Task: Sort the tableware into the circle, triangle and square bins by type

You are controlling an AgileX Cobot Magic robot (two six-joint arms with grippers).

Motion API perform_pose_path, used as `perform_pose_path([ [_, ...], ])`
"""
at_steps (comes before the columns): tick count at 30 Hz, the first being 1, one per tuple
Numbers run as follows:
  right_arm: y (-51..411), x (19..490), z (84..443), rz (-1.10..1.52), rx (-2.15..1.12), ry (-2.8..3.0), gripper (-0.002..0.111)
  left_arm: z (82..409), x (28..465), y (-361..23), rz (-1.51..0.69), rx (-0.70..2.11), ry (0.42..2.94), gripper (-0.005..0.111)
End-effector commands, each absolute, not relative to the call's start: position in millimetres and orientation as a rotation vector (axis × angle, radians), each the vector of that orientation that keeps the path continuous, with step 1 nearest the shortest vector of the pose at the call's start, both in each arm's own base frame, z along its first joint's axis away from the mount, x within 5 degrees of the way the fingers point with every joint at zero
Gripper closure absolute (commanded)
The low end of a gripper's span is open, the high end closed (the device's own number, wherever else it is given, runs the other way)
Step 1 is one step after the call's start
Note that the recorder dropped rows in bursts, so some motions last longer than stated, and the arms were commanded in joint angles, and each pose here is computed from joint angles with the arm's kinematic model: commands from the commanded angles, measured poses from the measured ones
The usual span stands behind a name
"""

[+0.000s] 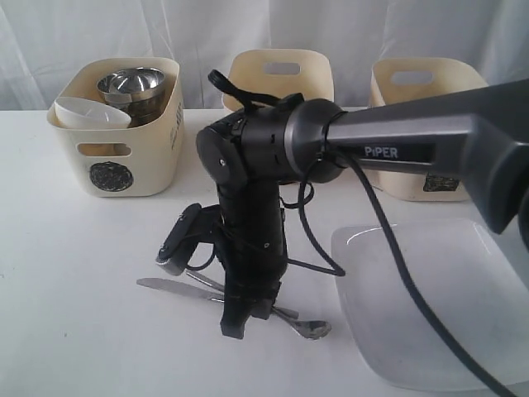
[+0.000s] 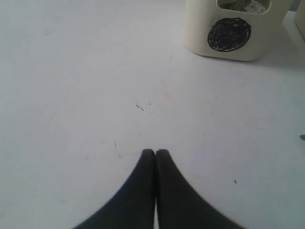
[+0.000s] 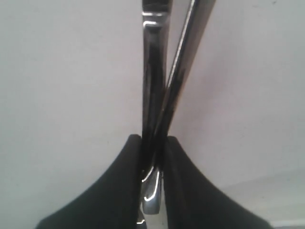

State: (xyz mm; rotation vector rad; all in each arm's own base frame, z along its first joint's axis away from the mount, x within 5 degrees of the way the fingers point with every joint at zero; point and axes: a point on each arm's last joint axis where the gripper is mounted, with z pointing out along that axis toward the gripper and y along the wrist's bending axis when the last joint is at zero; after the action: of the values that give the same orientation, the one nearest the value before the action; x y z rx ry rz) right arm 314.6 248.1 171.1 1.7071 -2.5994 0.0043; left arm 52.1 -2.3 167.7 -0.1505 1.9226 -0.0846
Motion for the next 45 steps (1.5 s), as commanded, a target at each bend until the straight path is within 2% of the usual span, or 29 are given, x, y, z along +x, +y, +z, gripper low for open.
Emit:
perform_pose_path([
  [1,242.1,311.9,197.2,0.029,1.850,-2.540,0.108,167.0,52.1,-2.6,-0.094,-0.155,1.920,0.107],
  [10,221.3,347.2,241.4,0.042,1.794,-2.735,0.108,167.0,52.1,-2.6,-0.094,-0.155,1.920,0.107],
  [21,172.8,398.2,289.6,0.044,1.624,-3.051,0.108,167.3,52.2,-2.5,-0.093,-0.156,1.916,0.107],
  [29,146.3,426.7,288.0,0.010,1.422,-3.268,0.108,167.3,52.2,-2.5,-0.093,-0.156,1.916,0.107],
  [36,144.2,449.4,291.1,-0.180,1.304,-3.445,0.108,167.4,52.2,-2.6,-0.095,-0.157,1.916,0.107],
  [45,123.5,473.6,285.7,-0.296,0.804,-3.667,0.108,167.4,52.2,-2.7,-0.097,-0.158,1.915,0.107],
])
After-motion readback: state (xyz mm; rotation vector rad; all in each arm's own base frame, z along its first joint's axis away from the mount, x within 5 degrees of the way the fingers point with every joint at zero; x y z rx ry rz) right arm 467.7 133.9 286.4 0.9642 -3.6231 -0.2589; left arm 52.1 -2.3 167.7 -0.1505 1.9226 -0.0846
